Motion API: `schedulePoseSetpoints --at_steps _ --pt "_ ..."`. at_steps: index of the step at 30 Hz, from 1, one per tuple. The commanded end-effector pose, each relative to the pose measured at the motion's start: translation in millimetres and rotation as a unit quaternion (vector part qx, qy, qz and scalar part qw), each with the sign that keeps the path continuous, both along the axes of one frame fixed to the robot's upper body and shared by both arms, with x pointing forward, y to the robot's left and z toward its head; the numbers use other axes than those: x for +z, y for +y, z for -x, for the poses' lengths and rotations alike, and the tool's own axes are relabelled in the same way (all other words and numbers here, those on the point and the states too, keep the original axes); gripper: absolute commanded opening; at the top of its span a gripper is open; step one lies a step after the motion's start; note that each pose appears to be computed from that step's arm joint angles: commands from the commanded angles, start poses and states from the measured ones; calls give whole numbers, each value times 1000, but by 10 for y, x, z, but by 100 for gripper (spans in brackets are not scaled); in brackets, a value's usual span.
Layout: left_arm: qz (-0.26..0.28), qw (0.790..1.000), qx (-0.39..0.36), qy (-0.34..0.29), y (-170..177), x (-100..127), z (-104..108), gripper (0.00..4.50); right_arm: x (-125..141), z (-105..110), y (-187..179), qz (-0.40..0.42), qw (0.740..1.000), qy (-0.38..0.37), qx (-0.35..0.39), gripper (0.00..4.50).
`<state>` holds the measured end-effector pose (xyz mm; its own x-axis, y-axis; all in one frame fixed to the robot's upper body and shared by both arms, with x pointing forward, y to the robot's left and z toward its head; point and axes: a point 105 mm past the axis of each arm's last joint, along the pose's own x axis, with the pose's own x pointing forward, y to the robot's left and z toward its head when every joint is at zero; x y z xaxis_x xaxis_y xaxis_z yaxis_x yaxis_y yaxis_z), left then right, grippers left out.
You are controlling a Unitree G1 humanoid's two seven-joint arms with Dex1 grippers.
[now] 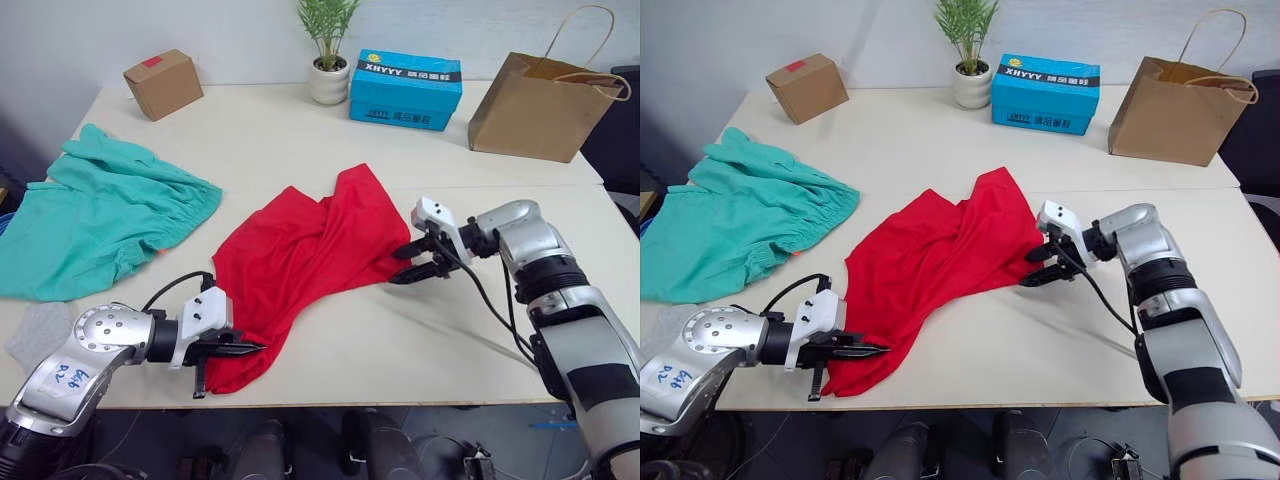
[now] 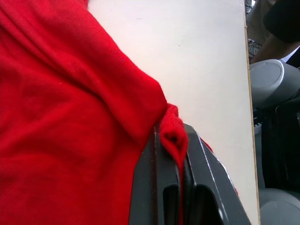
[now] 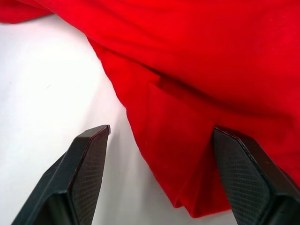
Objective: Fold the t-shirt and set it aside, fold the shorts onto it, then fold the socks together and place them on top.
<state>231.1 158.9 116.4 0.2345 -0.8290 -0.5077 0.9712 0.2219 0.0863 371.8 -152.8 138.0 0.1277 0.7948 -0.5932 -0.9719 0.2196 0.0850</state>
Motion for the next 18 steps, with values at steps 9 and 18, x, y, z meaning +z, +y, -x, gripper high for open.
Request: schedulePoseSetpoints --at_steps 9,18 --pt "-1 1000 0 -14 3 16 -20 0 47 106 -103 -6 999 -14 37 82" --pt "1 1000 6 -8 150 44 63 0 111 269 -280 -4 996 -70 61 6"
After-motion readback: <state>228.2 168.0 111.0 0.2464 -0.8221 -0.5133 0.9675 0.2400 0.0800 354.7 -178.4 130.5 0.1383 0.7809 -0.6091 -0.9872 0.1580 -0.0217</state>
